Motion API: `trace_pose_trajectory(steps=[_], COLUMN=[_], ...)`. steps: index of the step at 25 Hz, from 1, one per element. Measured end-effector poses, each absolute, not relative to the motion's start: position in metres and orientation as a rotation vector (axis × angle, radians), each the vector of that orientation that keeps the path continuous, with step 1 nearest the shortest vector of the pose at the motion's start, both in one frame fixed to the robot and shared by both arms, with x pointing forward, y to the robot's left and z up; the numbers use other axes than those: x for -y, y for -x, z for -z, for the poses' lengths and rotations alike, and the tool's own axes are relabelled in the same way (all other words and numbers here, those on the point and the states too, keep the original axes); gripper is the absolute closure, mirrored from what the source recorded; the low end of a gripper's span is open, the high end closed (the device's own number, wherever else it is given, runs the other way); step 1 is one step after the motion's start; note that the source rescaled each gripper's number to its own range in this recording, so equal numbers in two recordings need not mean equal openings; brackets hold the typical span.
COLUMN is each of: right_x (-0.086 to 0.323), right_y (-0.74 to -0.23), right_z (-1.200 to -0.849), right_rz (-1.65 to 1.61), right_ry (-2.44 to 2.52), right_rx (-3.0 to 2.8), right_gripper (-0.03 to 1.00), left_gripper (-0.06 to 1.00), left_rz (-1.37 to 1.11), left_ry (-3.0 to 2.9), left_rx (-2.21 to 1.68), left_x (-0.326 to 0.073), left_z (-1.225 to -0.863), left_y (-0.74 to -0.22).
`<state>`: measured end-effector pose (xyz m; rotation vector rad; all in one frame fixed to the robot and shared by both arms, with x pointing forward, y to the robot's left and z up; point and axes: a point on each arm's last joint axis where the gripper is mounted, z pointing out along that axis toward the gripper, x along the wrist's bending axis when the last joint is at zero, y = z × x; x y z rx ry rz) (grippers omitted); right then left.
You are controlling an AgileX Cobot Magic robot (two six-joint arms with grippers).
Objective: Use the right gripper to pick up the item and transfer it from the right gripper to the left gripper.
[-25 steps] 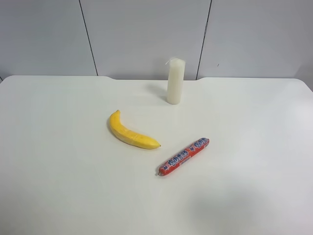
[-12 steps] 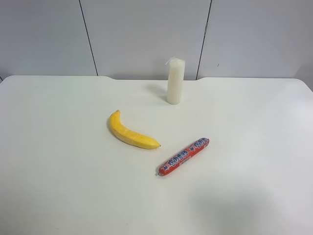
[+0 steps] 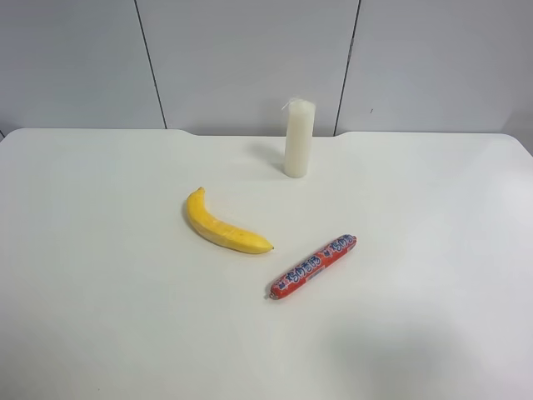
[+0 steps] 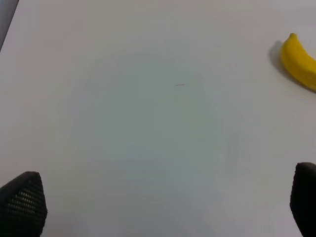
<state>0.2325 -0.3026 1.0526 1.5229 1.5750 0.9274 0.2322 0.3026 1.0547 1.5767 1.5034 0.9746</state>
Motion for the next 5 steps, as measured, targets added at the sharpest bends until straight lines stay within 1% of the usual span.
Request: trace_pose_trajectory(steps=[5], right_x=[0.3026], right_y=[-0.2325], right_z=[-1.0526], right_rz=[-0.927], right_ry=[-1.523], right_rx=[-1.575], right_gripper=[-0.03], left_gripper=[-0.05], left_rz=[-0.975], left_ry=[-1.577], left_rx=[-1.503], left_x=[-0.3026], left_z=[-1.0547], left_y=[-0.2322])
